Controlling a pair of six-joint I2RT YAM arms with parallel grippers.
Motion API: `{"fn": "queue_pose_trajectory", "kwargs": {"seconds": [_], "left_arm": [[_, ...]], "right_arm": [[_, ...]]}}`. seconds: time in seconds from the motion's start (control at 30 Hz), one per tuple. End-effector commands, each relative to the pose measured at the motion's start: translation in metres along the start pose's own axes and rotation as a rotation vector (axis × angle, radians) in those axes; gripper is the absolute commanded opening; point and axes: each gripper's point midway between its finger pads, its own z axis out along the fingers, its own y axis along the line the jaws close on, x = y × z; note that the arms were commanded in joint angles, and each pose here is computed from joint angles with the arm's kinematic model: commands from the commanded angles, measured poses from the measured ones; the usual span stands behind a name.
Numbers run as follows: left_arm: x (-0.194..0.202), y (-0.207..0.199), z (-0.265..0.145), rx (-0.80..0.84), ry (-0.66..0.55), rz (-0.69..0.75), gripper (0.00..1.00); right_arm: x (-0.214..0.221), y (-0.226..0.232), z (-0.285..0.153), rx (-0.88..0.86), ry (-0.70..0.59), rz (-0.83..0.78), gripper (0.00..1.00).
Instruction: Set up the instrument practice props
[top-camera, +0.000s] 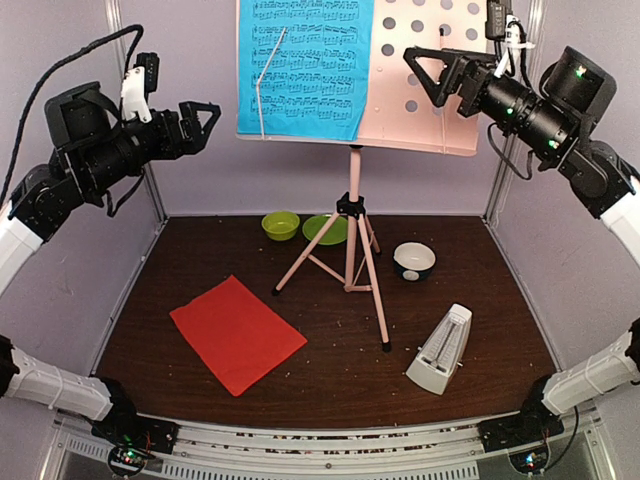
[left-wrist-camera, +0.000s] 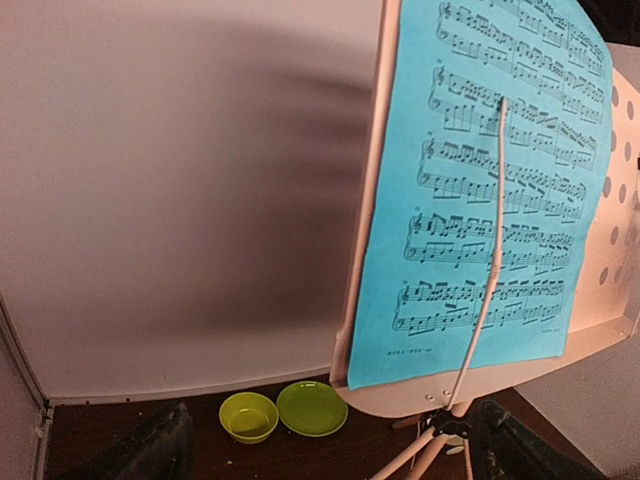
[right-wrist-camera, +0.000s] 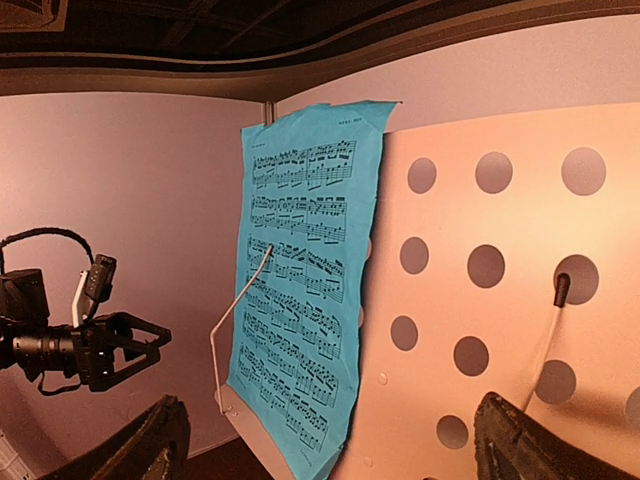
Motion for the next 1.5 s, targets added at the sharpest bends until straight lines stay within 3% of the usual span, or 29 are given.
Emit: {"fn": "queue_pose_trajectory", "kwargs": {"seconds": [0.0, 0.23, 0.5, 0.77, 0.9, 1.1, 1.47], "left_arm": [[0.033, 0.02, -0.005, -0.046, 0.094, -0.104, 0.98], [0.088, 0.046, -0.004, -0.083, 0.224, -0.24, 0.98], [0.178, 0.09, -0.009, -0.174, 0.447, -0.422, 0.98], [0.273, 0.146, -0.05, -0.376, 0.68, -0.502, 0.98], [0.323, 0.181, -0.078, -0.475, 0.76, -0.629, 0.98], [0.371, 0.214, -0.098, -0.53, 0.733, -0.794, 0.98], [0.41, 0.252, -0.096, -0.501, 0.631, -0.895, 0.98]], "right_arm": [[-0.012, -0.004, -0.017, 0.026, -0.016, 0.027, 1.0], [-0.003, -0.007, -0.041, 0.048, 0.035, 0.036, 1.0], [0.041, 0.018, -0.069, -0.045, 0.218, 0.026, 1.0], [0.11, 0.055, -0.111, -0.171, 0.435, 0.03, 0.98], [0.142, 0.067, -0.124, -0.193, 0.491, 0.094, 0.96], [0.183, 0.076, -0.132, -0.199, 0.552, 0.147, 0.95], [0.186, 0.074, -0.132, -0.18, 0.533, 0.161, 0.95]]}}
